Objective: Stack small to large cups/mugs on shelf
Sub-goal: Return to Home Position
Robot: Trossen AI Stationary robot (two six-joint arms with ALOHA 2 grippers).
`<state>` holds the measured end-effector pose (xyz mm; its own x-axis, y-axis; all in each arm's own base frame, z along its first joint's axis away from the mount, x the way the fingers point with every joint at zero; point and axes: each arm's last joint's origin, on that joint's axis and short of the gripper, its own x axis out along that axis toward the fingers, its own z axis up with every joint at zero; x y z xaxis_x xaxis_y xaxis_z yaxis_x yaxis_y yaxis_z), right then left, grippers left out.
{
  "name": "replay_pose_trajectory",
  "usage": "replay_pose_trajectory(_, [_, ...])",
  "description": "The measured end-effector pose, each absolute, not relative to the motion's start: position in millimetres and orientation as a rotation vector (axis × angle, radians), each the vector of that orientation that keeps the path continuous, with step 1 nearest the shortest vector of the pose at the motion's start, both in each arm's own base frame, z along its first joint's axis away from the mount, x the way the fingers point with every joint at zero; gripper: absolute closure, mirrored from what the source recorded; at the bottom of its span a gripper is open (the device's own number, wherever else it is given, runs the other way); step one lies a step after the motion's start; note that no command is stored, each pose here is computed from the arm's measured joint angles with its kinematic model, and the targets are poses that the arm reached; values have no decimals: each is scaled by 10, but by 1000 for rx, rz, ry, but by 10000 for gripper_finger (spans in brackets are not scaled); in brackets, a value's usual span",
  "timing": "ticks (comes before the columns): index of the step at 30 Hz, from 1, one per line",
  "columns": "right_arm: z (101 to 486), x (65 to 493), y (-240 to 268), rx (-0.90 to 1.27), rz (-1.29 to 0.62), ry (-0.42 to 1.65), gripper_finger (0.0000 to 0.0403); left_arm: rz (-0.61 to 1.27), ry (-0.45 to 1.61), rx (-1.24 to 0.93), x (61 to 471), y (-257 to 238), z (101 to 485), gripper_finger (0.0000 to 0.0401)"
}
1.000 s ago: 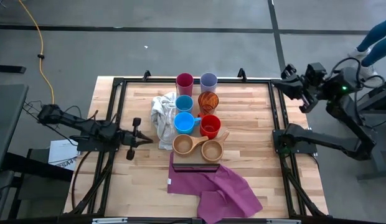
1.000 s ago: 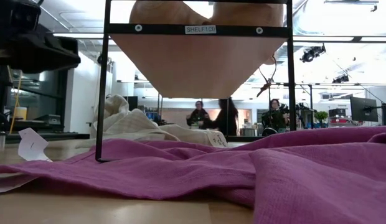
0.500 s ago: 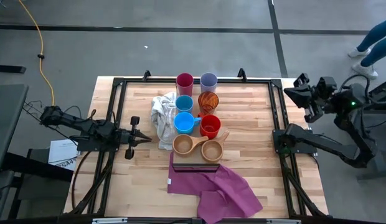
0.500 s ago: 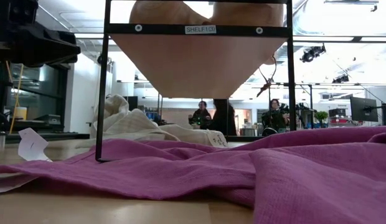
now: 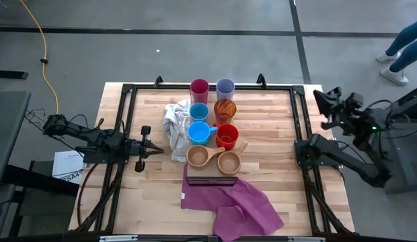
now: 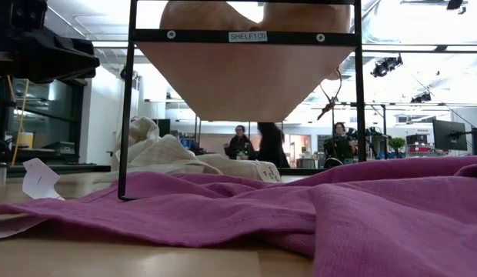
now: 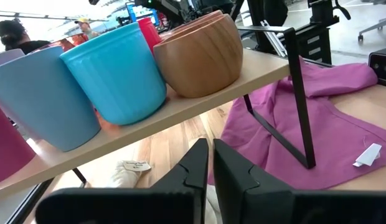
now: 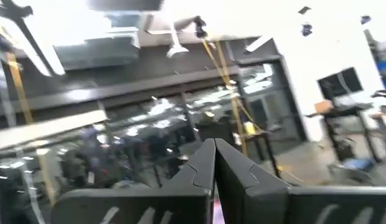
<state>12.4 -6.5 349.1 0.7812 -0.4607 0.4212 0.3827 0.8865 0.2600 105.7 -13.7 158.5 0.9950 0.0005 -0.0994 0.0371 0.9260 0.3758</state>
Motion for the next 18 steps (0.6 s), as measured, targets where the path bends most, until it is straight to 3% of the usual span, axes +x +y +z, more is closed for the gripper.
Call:
replay_pose_trajectory(8, [3145,267,-205,168,-614,-402,402,-19,99,387,1057,-137,1585,389])
replay_pose_trajectory(18, [2815,435,-344,138,-679,-491,402,-19,99,387,1057,-138,1585,389])
